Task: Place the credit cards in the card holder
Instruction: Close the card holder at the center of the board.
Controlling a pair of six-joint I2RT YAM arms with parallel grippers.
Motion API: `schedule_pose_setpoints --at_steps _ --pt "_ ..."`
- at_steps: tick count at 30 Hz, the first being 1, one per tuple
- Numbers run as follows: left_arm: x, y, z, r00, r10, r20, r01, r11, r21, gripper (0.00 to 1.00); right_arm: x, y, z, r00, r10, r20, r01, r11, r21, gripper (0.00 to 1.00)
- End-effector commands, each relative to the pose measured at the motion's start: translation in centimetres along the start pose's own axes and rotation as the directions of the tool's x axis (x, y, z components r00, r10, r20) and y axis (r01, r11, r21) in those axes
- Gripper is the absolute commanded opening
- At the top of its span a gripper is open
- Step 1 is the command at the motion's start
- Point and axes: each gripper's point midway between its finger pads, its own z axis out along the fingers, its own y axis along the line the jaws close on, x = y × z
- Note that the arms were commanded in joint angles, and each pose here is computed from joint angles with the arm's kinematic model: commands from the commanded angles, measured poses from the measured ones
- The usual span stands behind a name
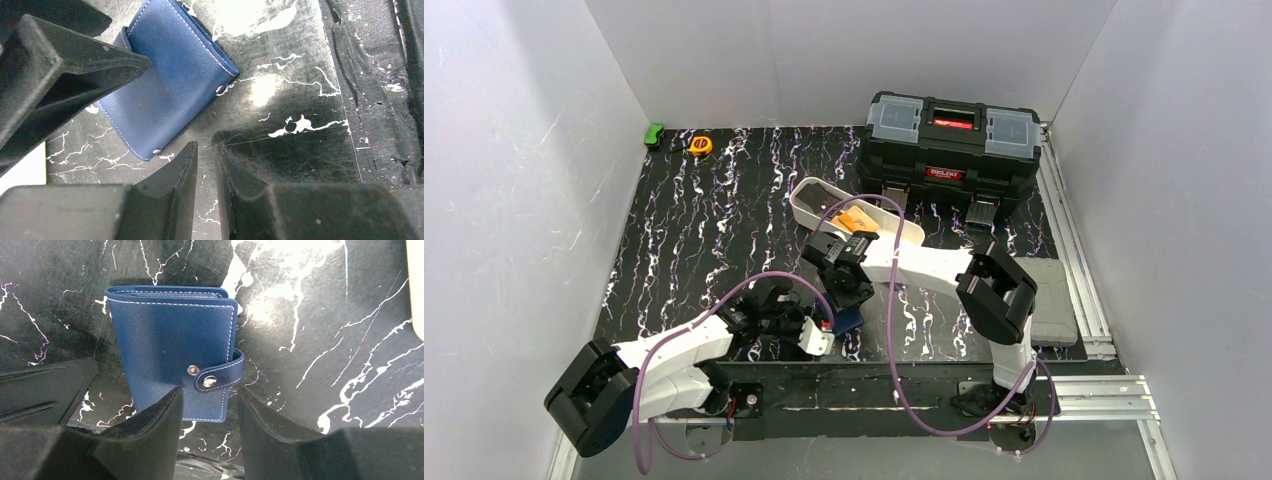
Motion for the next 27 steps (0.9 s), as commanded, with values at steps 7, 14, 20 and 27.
schedule_pose_setpoints --at_steps 7,14,20,27 --pt "-0.7 -0.6 0.0 0.999 -0.006 0.037 0.005 1.000 0.023 0.18 -1.3 0.4 -0.4 0.999 0.003 0.041 -0.004 1.000 0.008 0.37" --pt "-0.6 -0.7 0.0 1.000 -0.005 0.030 0.004 1.000 0.026 0.18 -1.8 0.2 -0.6 0.998 0.007 0.064 -0.009 1.000 0.021 0.23" --pt "-0.7 -0.8 -0.1 0.999 -0.009 0.033 0.008 1.000 0.029 0.18 -2.1 0.1 -0.6 0.997 0.002 0.073 -0.004 0.999 0.035 0.20" --pt "-0.8 -0.5 0.0 0.999 -0.008 0.037 0.007 1.000 0.022 0.18 -2.5 0.2 -1.0 0.995 0.000 0.099 -0.004 0.999 0.038 0.01"
